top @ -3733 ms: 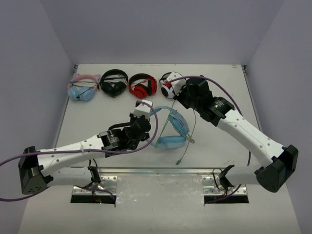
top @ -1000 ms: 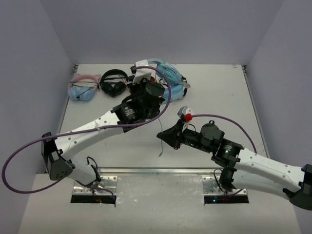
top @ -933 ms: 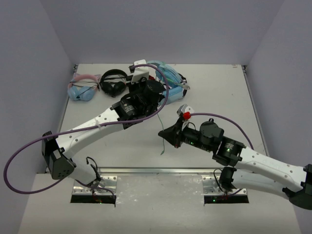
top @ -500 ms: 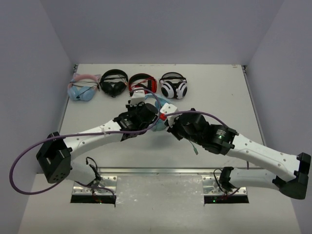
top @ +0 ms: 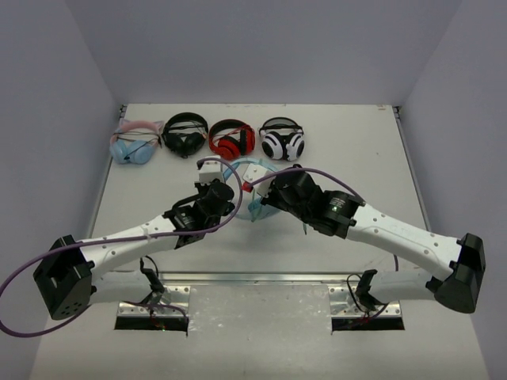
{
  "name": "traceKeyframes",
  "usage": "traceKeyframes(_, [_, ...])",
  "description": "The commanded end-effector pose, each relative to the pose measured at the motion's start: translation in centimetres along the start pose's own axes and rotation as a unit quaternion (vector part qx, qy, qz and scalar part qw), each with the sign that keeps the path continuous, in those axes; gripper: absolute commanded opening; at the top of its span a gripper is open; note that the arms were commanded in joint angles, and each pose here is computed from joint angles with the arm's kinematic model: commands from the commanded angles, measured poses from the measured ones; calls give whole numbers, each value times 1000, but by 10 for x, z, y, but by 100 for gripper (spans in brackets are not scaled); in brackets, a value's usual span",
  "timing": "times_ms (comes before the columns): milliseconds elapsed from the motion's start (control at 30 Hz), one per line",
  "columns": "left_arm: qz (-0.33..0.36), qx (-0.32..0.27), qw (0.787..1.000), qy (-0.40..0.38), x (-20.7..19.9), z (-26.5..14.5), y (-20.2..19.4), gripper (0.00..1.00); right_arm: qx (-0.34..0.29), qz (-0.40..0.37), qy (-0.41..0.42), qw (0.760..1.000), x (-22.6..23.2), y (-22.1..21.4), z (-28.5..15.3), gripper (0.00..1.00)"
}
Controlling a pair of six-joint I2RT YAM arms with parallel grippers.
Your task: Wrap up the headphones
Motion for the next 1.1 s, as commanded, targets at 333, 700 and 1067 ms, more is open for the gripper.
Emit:
traceKeyframes(333, [43, 33, 997, -52, -5, -4, -17, 0, -49, -18, -122, 991, -54, 48, 1, 10])
traceKeyframes(700, [61, 50, 992, -97, -20, -1, -30, 0, -41, -16, -115, 992, -58, 56, 11, 16])
traceKeyframes(1067, [94, 38, 981, -163, -36, -18, -39, 0, -20, -2, -115, 993, -72, 50, 25, 12])
Point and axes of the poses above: each gripper's point midway between its finger pads, its own z axis out along the fingers, its own x axis along the line the jaws close on, y = z × x, the point moved 7 cm from there along -z, back along the fingers, and after that the axes turned 11 degrees about z, right-handed, at the moved point
